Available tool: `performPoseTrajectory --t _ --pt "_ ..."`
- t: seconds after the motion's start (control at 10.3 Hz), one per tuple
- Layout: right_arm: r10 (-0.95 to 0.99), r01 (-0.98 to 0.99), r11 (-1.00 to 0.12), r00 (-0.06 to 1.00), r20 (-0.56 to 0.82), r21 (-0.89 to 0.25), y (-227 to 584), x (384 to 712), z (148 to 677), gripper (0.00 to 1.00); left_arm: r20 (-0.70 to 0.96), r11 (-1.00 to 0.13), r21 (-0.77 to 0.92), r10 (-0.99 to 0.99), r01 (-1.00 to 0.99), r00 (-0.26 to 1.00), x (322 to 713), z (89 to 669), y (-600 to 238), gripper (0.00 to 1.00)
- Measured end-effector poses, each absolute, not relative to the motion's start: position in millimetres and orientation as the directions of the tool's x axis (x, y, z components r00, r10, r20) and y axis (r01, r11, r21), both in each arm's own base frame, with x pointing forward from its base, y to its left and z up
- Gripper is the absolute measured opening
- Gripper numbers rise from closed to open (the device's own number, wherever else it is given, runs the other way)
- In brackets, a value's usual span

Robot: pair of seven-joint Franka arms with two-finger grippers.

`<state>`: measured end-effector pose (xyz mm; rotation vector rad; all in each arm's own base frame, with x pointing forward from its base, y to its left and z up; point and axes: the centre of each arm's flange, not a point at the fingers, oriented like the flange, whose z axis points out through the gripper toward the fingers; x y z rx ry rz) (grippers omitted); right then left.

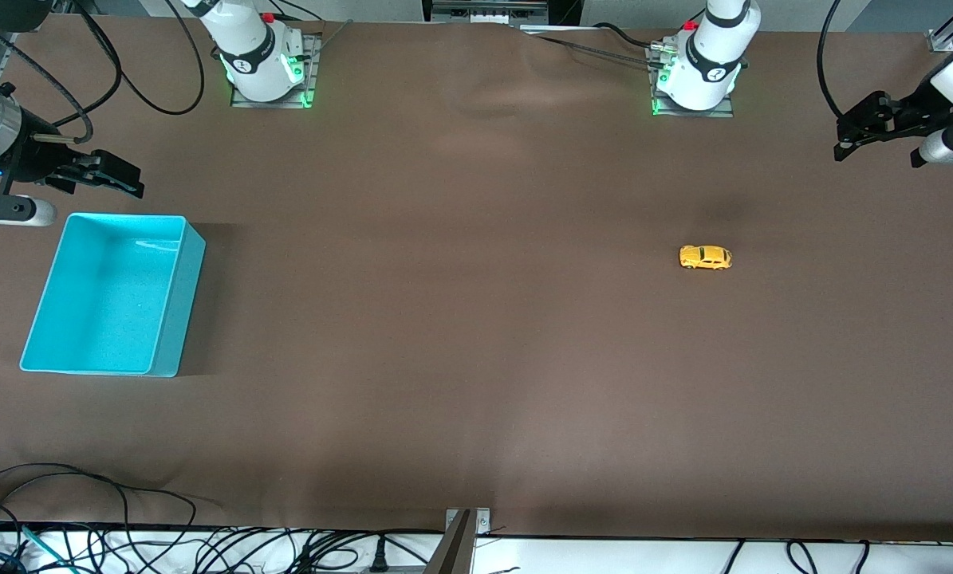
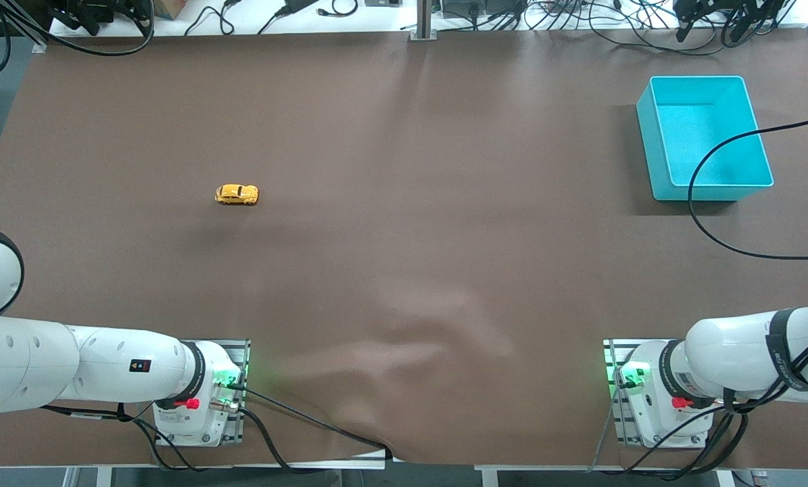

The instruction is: Wind up and store yellow beetle car

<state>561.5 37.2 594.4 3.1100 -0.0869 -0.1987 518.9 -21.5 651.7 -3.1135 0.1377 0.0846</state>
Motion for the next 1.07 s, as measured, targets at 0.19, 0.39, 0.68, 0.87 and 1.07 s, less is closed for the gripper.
performPoseTrajectory --t 0.19,0.39,0.68,0.87,1.07 --pt "-0.1 -0.097 -0.995 0.986 -0.13 0.034 38 561 595 1.0 -0.055 -0.996 -0.021 -0.088 -0.089 0.995 519 652 -22 1.0" --pt "-0.117 -0.113 -0.993 0.985 -0.13 0.037 43 560 595 1.0 -0.055 -0.996 -0.021 -0.088 -0.089 0.995 519 652 -22 1.0" --pt "-0.112 -0.108 -0.993 0.985 -0.133 0.038 53 559 594 1.0 -0.055 -0.996 -0.021 -0.088 -0.089 0.995 519 652 -22 1.0" --pt "-0.111 -0.106 -0.994 0.984 -0.141 0.039 54 560 592 1.0 -0.055 -0.996 -0.021 -0.088 -0.089 0.995 519 652 -22 1.0" --pt "-0.111 -0.106 -0.994 0.983 -0.147 0.04 54 559 592 1.0 -0.055 -0.996 -0.022 -0.088 -0.089 0.995 519 652 -22 1.0"
